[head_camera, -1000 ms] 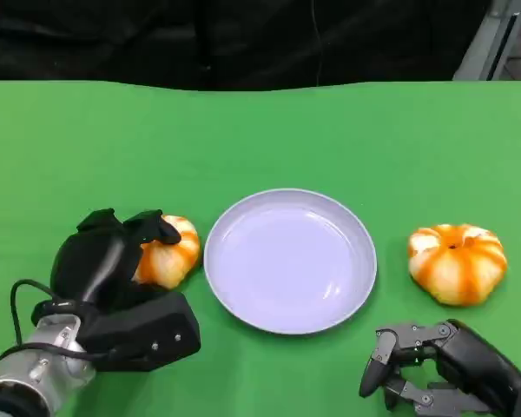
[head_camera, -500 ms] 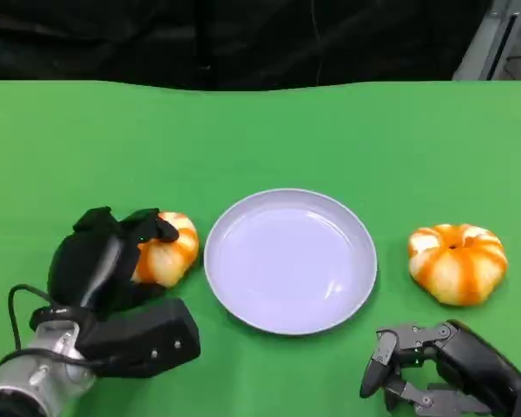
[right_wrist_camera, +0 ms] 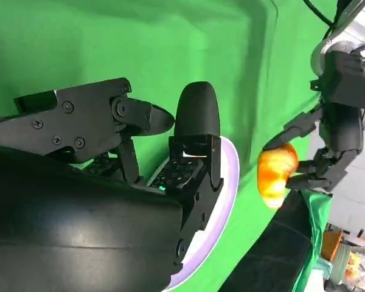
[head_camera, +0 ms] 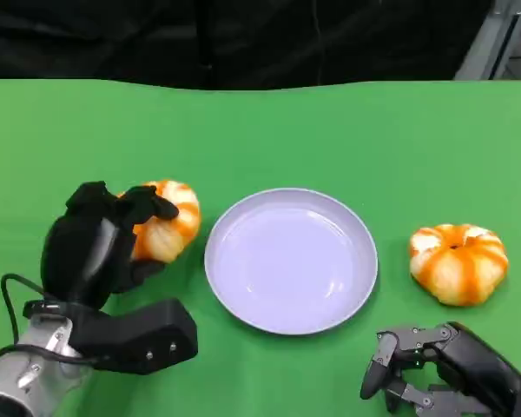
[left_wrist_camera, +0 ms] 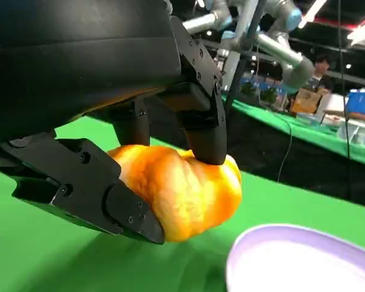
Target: Grasp the bread from the table and place it into the plate.
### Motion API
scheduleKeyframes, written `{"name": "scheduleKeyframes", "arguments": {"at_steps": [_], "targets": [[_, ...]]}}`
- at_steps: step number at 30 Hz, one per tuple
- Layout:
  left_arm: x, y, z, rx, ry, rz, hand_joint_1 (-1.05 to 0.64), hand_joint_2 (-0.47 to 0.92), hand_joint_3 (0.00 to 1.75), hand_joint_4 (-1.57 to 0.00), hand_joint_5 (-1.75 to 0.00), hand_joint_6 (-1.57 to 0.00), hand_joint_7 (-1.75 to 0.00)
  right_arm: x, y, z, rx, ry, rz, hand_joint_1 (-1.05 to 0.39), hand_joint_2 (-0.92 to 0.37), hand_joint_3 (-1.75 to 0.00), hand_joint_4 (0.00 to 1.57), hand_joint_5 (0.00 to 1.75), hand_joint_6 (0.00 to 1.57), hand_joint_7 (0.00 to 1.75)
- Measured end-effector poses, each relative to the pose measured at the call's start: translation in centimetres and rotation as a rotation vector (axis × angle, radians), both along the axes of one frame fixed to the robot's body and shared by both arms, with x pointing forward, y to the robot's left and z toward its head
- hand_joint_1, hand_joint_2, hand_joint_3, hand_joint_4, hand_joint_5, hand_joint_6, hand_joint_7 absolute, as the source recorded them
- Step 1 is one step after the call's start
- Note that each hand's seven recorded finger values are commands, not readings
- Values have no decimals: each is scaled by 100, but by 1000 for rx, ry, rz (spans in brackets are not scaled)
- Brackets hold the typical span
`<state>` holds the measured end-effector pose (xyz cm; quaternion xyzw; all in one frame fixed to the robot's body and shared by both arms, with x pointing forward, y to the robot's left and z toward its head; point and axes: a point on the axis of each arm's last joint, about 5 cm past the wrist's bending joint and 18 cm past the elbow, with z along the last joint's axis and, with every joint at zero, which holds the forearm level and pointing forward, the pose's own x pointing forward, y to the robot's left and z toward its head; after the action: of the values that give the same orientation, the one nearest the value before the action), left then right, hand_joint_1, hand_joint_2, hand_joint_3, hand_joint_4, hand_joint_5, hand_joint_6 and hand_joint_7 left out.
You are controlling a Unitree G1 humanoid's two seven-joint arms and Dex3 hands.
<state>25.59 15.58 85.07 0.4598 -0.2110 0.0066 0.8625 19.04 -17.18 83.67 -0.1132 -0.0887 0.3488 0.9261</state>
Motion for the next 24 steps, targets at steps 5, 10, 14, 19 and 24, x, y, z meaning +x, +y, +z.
{"name": "scheduleKeyframes", "arguments": {"at_steps": [5, 10, 14, 19, 24], "targets": [[-29, -10, 36, -13, -19, -9, -3, 81, 0, -52, -158, -67, -115, -1, -2, -10, 0, -1, 1, -3, -92, -49, 71, 156, 79, 107], [-65, -2, 30, -6, -9, -11, -5, 82, 0, -55, -155, -69, -109, 1, 0, -9, 0, -3, 1, -4, -92, -49, 71, 156, 79, 107], [-74, -83, 227, -21, -116, -94, -5, 81, 0, -57, -155, -70, -108, 11, 7, -14, 1, 1, 1, -4, -92, -49, 71, 156, 79, 107], [-88, -108, 295, -27, -134, -118, -3, 83, 0, -61, -148, -74, -104, 35, 19, 1, 4, -9, 4, -4, -92, -49, 72, 156, 80, 107], [-124, -155, 312, -33, -122, -149, -3, 82, 0, -63, -146, -75, -102, 41, 26, 5, 4, -13, 0, -3, -92, -49, 72, 157, 80, 109]]}}
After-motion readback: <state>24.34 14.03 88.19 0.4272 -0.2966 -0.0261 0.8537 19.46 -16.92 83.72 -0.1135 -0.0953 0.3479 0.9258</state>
